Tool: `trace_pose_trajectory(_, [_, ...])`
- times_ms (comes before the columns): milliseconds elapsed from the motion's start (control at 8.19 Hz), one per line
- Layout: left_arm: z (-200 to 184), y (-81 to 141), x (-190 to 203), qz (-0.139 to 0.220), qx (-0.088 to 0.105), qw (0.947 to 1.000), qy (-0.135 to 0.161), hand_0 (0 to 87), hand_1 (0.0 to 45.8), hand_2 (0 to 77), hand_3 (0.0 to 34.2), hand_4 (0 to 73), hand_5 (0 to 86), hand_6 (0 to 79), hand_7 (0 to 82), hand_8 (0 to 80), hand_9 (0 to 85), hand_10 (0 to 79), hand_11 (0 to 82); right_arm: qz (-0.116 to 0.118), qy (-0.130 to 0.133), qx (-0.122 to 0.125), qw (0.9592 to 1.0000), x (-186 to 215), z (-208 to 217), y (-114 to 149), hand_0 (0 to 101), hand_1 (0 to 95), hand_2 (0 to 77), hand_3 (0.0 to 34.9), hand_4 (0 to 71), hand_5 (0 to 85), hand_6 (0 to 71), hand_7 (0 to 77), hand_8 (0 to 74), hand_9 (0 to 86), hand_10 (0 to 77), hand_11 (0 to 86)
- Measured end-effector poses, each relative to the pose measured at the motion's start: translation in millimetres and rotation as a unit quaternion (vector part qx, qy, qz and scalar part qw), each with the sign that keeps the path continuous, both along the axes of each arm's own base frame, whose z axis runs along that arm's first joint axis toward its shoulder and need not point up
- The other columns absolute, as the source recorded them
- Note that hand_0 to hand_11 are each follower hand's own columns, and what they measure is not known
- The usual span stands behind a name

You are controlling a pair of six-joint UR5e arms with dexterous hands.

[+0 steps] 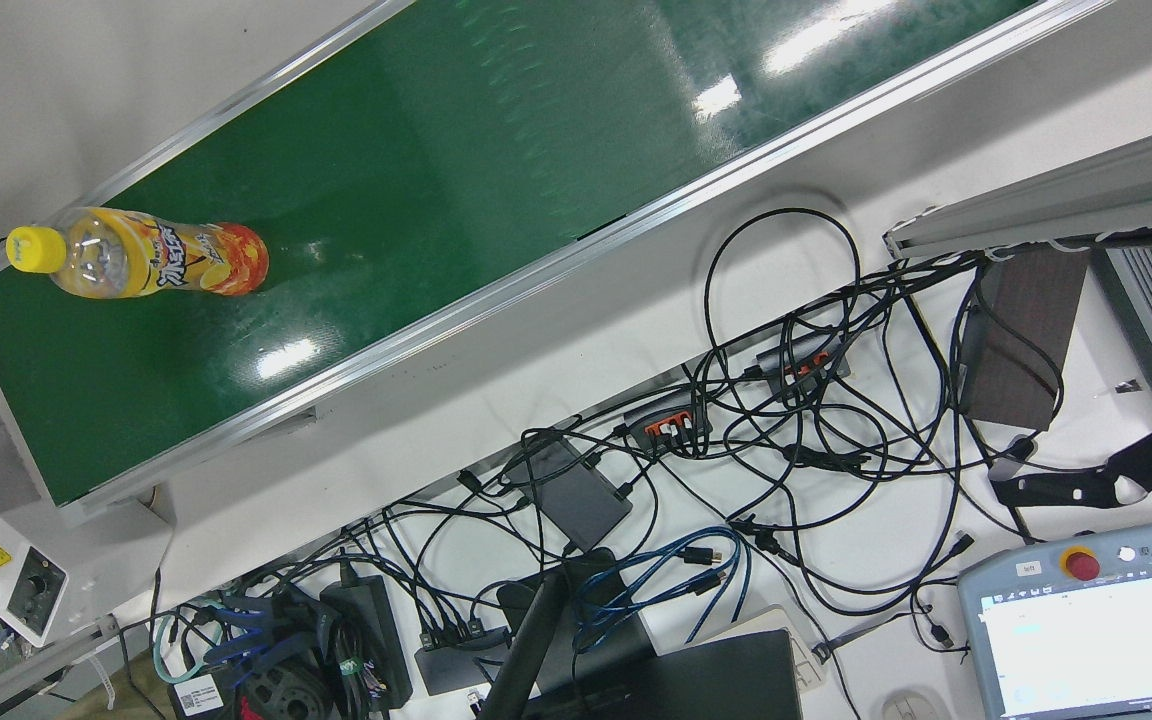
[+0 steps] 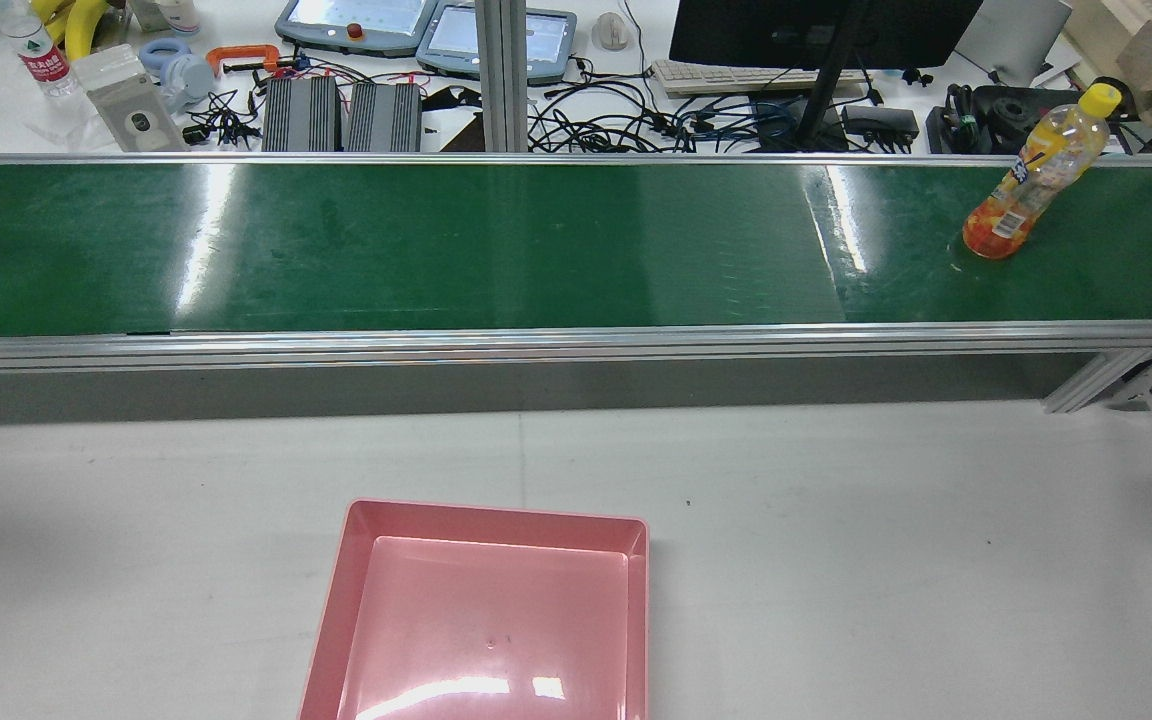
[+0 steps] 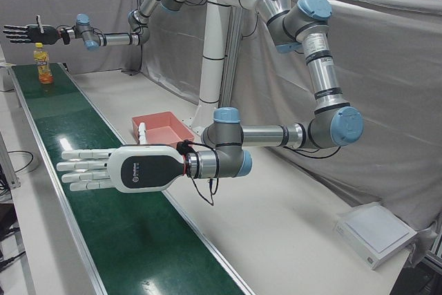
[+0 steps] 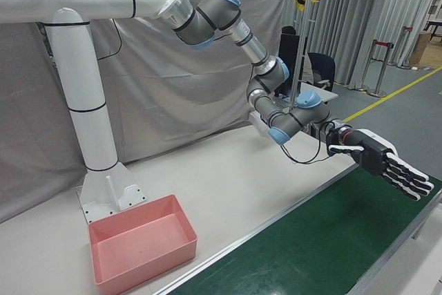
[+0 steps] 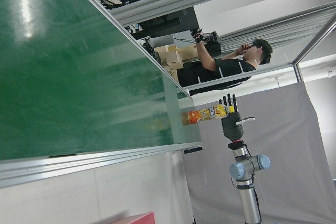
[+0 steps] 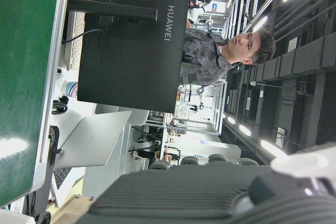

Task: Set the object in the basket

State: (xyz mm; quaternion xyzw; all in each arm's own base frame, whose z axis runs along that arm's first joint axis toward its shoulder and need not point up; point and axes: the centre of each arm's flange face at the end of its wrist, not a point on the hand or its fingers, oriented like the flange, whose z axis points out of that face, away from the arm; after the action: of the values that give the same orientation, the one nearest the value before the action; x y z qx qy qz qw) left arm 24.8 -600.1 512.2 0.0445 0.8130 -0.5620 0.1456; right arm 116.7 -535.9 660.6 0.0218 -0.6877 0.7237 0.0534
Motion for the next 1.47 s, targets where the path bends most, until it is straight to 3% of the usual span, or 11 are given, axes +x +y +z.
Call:
trace_pose_trajectory(855, [0,3,-1,0.000,-0.001,1.0000,0.000,47.3,5.4,0.0,0.0,4.9,1.1,0.5,0.5,0.0,0.5,1.6,4.4,0.000,0.000,-0.001,1.0000,0,0,0,0,0.0,0.5,0.2,0.0,0.0,0.0,0.5,0.0,0.0,0.0,0.0])
trace_pose_trajectory(1465, [29,15,-1,0.002,-0.025,0.9997,-0.007,47.1,5.4,0.0,0.0,3.3,1.1,0.5,0.5,0.0,0.5,3.3,6.5,0.000,0.000,-0.001,1.0000,0,1,0,0,0.0,0.5,0.3,0.0,0.0,0.0,0.5,0.0,0.0,0.0,0.0])
